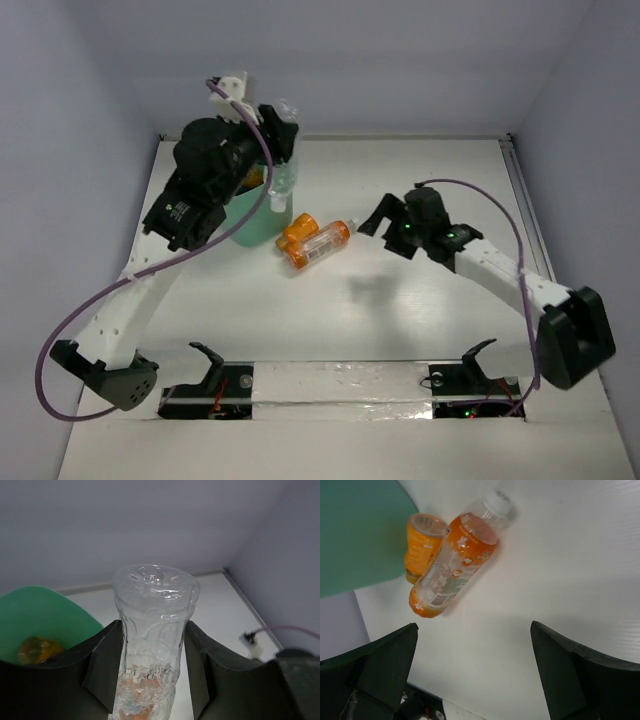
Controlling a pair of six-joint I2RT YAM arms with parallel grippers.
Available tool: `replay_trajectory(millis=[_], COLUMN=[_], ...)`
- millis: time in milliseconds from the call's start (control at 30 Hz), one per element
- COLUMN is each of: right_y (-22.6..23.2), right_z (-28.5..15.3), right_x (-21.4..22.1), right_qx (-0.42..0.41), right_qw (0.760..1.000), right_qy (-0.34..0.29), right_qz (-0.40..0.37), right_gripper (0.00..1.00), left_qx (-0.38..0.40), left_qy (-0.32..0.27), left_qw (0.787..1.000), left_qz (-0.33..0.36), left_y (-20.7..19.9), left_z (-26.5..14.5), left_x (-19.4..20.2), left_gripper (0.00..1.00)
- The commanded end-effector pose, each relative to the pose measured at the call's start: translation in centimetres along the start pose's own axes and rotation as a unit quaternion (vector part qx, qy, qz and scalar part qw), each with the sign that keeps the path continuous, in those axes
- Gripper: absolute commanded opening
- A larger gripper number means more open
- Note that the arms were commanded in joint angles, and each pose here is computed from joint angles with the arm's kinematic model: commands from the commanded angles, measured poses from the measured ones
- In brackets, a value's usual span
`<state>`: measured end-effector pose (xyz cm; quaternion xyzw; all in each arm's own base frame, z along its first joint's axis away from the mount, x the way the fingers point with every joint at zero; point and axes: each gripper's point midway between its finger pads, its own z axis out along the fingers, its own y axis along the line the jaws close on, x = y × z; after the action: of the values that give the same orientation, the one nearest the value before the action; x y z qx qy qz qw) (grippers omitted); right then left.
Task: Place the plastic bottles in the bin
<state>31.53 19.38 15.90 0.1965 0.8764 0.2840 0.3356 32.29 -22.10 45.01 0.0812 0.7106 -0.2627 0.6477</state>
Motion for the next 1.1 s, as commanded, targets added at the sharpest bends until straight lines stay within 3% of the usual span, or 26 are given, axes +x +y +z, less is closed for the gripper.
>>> replay_trajectory(millis=[0, 367, 700, 800, 967, 1067], right_y=[5.4, 5.8, 7.2, 7.6, 6.6, 6.0], right_z=[2.6, 8.4, 12.0, 12.8, 14.1, 14.6], right_x=[-0.4, 1.7, 3.9, 4.0, 5.0, 5.5], right_qx=[-0.038, 0.004, -0.004, 0.002, 0.025, 0.035], right_qw=[0.998, 0.996, 0.993, 0.992, 0.989, 0.988], right_qy=[-0.017, 0.028, 0.077, 0.085, 0.102, 0.107], right_qz=[0.053, 0.09, 0.095, 0.095, 0.103, 0.107], right_gripper=[1.0, 1.0, 0.99, 0.97, 0.95, 0.93], left_qx=[-0.042, -0.13, -0.125, -0.133, -0.144, -0.15], left_qy=[-0.07, -0.152, -0.131, -0.125, -0.11, -0.098], left_qw=[0.996, 0.976, 0.976, 0.976, 0.977, 0.978], left_qz=[-0.025, -0.084, -0.119, -0.119, -0.112, -0.108], left_y=[2.9, 13.8, 18.6, 19.5, 20.7, 21.0], left_z=[-0.7, -0.7, 2.0, 2.6, 3.1, 2.9], left_x=[-5.9, -11.2, -9.0, -7.8, -6.4, -5.2], left_gripper=[0.29, 0.29, 0.35, 0.47, 0.77, 0.84])
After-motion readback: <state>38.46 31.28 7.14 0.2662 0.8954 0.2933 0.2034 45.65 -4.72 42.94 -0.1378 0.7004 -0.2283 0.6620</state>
